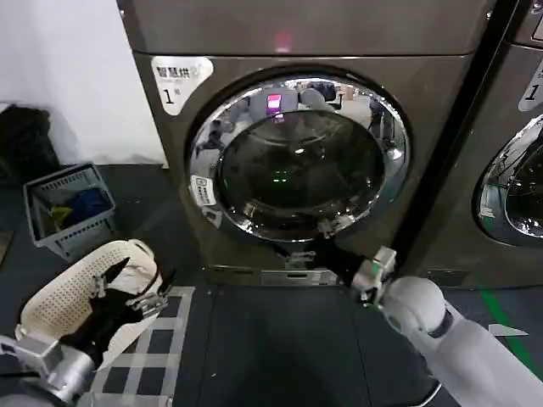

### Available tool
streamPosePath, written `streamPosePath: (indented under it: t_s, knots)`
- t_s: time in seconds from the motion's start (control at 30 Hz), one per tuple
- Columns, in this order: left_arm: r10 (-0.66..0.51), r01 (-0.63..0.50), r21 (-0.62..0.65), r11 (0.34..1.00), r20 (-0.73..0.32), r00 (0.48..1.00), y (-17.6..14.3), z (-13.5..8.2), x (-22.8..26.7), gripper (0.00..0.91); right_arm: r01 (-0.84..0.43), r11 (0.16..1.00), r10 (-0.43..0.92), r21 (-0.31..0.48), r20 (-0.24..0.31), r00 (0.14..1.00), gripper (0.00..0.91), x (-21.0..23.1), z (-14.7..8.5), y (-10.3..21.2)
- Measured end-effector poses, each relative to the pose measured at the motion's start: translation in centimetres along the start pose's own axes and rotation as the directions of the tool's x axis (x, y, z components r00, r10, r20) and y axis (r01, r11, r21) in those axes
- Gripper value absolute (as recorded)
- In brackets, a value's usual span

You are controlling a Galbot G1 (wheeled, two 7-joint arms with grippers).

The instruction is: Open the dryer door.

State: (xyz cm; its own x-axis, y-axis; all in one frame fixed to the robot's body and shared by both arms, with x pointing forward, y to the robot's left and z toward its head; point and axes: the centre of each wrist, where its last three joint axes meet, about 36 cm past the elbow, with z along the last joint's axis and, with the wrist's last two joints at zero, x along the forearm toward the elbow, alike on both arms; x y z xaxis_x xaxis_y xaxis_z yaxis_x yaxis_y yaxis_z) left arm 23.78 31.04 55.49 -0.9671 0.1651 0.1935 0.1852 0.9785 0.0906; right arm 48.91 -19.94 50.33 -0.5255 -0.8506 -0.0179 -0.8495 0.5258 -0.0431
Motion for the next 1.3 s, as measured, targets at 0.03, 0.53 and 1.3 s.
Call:
streamPosePath:
  t_s: [0.03,0.53,1.3]
  knots:
    - [0.0,0.0,0.0,1.0,-0.001,1.0,0.0,0.0,0.0,0.907,0.004,1.0,-0.004,0.001,0.0,1.0,0.907,-0.3,-0.1,-0.2]
    - [0.006,-0.006,0.005,1.0,-0.004,1.0,-0.1,0.1,0.0,0.907,0.053,0.999,-0.053,-0.006,-0.011,0.999,0.907,-5.0,-0.4,-1.5]
    - [0.008,-0.008,0.009,1.0,-0.002,1.0,-0.2,0.1,0.0,0.907,0.121,0.992,-0.121,-0.023,-0.013,0.993,0.907,-11.3,-0.2,-0.5]
